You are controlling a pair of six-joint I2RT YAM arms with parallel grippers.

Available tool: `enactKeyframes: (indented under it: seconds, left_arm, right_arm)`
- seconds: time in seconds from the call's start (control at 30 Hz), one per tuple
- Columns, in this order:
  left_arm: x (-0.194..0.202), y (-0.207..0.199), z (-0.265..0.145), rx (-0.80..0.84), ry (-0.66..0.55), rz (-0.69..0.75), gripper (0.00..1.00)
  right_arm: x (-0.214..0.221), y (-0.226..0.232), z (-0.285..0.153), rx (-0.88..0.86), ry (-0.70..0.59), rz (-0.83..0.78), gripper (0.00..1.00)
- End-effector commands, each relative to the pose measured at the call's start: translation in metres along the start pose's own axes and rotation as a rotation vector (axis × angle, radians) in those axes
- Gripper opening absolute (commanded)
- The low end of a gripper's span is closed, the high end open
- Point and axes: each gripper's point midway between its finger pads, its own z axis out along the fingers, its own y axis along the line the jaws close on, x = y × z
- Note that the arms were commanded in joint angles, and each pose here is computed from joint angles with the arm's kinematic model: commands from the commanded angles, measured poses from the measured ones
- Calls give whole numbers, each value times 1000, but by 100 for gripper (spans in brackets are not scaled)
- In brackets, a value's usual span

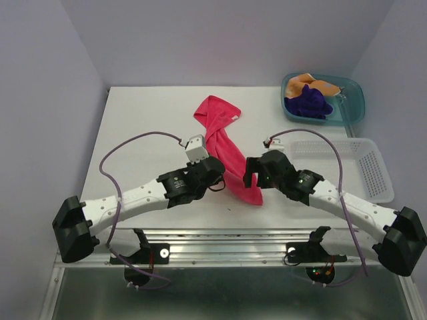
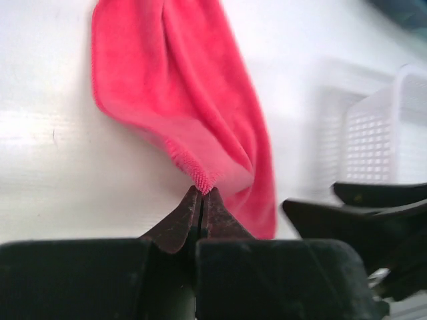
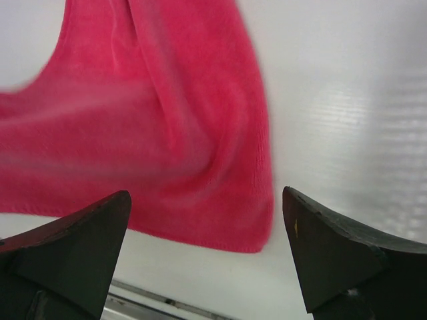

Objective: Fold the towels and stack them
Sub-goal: Flatten out the crumpled towel

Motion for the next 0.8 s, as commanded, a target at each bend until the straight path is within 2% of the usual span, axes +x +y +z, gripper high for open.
enactKeyframes:
  seconds: [0.0,0.27,0.37,0.53,0.77]
  left_arm:
    - [-48,-12,-18,46,-148,12,0]
    - [-60,-10,-22,54,-178,-7,0]
    - [-64,3,-17,1,-198,-25,0]
    - [-66,18,-10,-36,-199,-45,0]
    - [-61,35,-3,-38,-180,-65,0]
  right_arm:
    - [30,-10,-8,110,29,-29,100]
    - [81,-12,-15,130,128,-45,100]
    - [106,-3,-12,162,174,-143,100]
    - [110,-2,-4,282,165,-127,99]
    - [112,20,12,215,152,-129,93]
